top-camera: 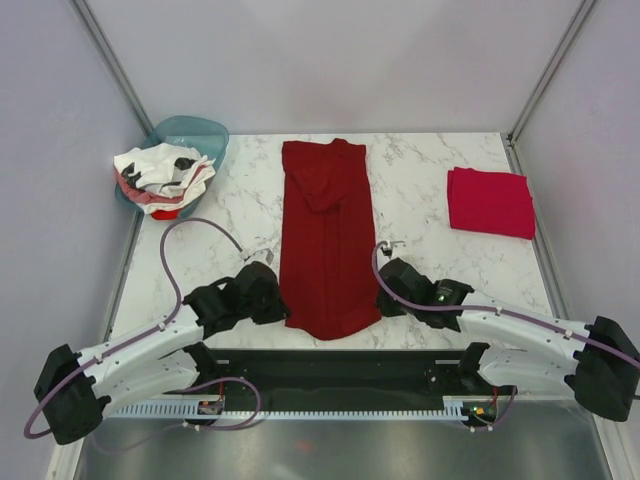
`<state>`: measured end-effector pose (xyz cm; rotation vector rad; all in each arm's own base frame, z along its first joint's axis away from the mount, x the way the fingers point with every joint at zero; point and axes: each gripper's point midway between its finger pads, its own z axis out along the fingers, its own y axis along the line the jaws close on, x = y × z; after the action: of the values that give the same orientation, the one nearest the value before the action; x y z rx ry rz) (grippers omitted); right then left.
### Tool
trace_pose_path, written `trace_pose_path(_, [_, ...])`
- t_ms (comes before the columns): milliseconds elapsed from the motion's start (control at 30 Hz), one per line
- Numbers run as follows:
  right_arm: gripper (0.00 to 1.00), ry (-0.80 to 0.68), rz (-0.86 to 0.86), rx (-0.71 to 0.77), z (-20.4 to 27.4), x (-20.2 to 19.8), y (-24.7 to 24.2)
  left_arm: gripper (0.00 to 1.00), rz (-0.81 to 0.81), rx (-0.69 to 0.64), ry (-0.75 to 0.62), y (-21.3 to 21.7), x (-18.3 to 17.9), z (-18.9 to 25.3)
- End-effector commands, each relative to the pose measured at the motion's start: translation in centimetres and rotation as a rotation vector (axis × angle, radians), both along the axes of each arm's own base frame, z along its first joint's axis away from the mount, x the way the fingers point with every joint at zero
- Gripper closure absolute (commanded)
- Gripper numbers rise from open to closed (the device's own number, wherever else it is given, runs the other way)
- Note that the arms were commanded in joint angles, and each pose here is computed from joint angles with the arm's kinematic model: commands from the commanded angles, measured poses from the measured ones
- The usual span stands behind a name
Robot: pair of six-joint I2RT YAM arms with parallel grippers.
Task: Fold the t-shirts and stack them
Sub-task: Fold the tshirt
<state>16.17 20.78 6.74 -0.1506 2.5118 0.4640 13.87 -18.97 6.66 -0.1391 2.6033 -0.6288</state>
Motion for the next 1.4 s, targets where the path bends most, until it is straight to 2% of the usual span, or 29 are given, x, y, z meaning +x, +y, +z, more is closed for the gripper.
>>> trace_pose_path(0, [1.0, -0.096, -0.065, -0.083, 2.2, 2.8, -0.4, 0.98, 0.029, 0.018, -0.068, -0.4, 2.4, 3.0])
trace_pose_path(200, [1.0, -0.204, -0.152, -0.147, 5.5, 7.3, -0.2, 0.98, 0.104, 0.035, -0.101, -0.1, 6.3, 5.4])
trace_pose_path(267, [1.0, -0.214, -0.177, -0.157, 6.2, 9.0, -0.1, 0.98, 0.156, 0.025, -0.138, 0.2, 8.7, 7.1])
trace_pose_path(633, [1.0, -0.358, -0.342, -0.113, 12.1, 17.7, -0.1, 0.98, 0.321, 0.008, -0.225, 1.5, 18.2, 10.4])
trace_pose_path(767, [1.0, -0.362, -0.391, -0.127, 11.8, 20.9, -0.6, 0.98, 0.339, -0.021, -0.266, 1.6, 21.3, 10.9])
trace_pose_path(1000, [1.0, -0.328, -0.384, -0.1, 10.5, 26.0, 0.0, 0.98, 0.316, -0.074, -0.255, 0.2, 26.3, 10.8])
trace_pose_path(1233, [1.0, -0.263, -0.381, -0.06, 7.1, 30.1, 0.3, 0.98, 0.324, -0.067, -0.218, -0.3, 30.2, 9.0])
trace_pose_path(1267, [0.99, -0.257, -0.37, -0.037, 7.0, 30.5, 0.8, 0.98, 0.326, -0.051, -0.195, -0.3, 30.7, 7.6])
trace_pose_path(1300, [0.93, -0.275, -0.369, -0.018, 7.8, 31.5, 1.1, 0.95, 0.327, -0.07, -0.198, -0.1, 31.7, 8.2])
trace_pose_path(1333, [0.57, -0.27, -0.387, -0.032, 7.0, 32.5, 0.7, 0.87, 0.32, -0.089, -0.182, -0.3, 32.2, 7.8])
trace_pose_path(1367, [0.42, -0.281, -0.405, -0.032, 7.3, 33.2, 0.5, 0.5, 0.317, -0.102, -0.175, -0.5, 33.4, 7.5])
